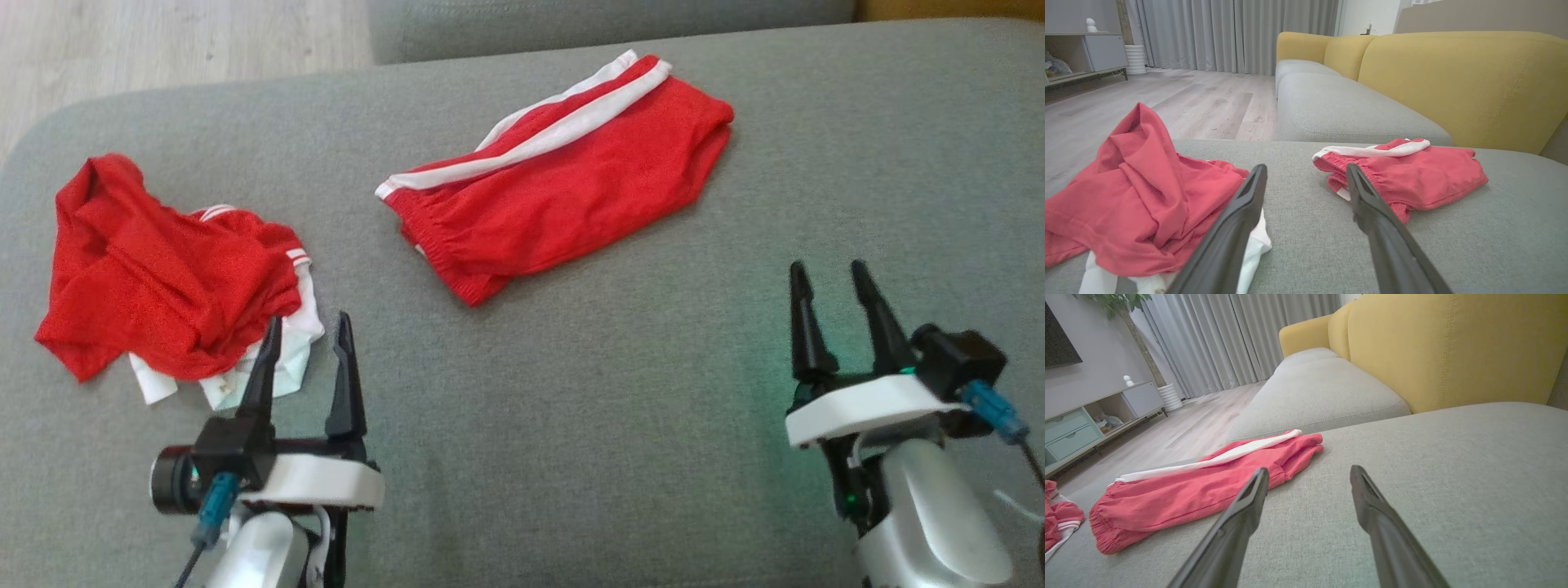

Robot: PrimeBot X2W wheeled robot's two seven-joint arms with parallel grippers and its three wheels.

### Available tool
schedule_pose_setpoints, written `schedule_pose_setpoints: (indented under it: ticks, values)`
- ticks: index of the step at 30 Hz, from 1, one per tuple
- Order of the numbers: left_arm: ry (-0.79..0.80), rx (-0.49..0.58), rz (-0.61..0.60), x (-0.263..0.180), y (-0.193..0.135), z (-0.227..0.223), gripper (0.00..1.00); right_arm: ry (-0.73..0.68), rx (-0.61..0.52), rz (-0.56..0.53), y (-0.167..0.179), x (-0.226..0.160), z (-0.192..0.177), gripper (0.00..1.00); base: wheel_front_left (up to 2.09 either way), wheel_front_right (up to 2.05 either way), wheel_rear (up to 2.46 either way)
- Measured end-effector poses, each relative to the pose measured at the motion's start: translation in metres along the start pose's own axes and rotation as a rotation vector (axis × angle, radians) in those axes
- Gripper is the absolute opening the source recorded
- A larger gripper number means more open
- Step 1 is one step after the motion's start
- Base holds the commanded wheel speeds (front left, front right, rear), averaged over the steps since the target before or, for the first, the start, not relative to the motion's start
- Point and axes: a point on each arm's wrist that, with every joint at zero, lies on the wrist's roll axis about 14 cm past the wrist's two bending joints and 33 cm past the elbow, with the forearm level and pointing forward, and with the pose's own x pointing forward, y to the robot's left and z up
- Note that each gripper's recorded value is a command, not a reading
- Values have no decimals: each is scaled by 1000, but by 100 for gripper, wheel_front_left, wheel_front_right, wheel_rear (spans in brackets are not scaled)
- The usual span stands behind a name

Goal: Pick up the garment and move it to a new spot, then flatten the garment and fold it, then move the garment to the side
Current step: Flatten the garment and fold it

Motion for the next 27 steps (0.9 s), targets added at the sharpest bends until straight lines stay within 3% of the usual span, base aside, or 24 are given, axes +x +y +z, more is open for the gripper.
schedule_pose_setpoints:
  ticks: [7, 15, 21, 27]
  values:
    - [6, -8, 12, 7, 8, -4, 100, 6, -37, 16, 3, 21, 4, 100, 0, 0, 0]
    - [-15, -17, 16, 33, 15, -2, 100, 84, -63, 0, -1, 100, 16, 100, 0, 0, 0]
    - [19, -22, 57, 39, 31, -15, 100, 259, -27, -66, -14, 155, -10, 100, 0, 0, 0]
    - [27, -20, 97, 41, 48, -19, 100, 414, -36, -82, -15, 183, -51, 100, 0, 0, 0]
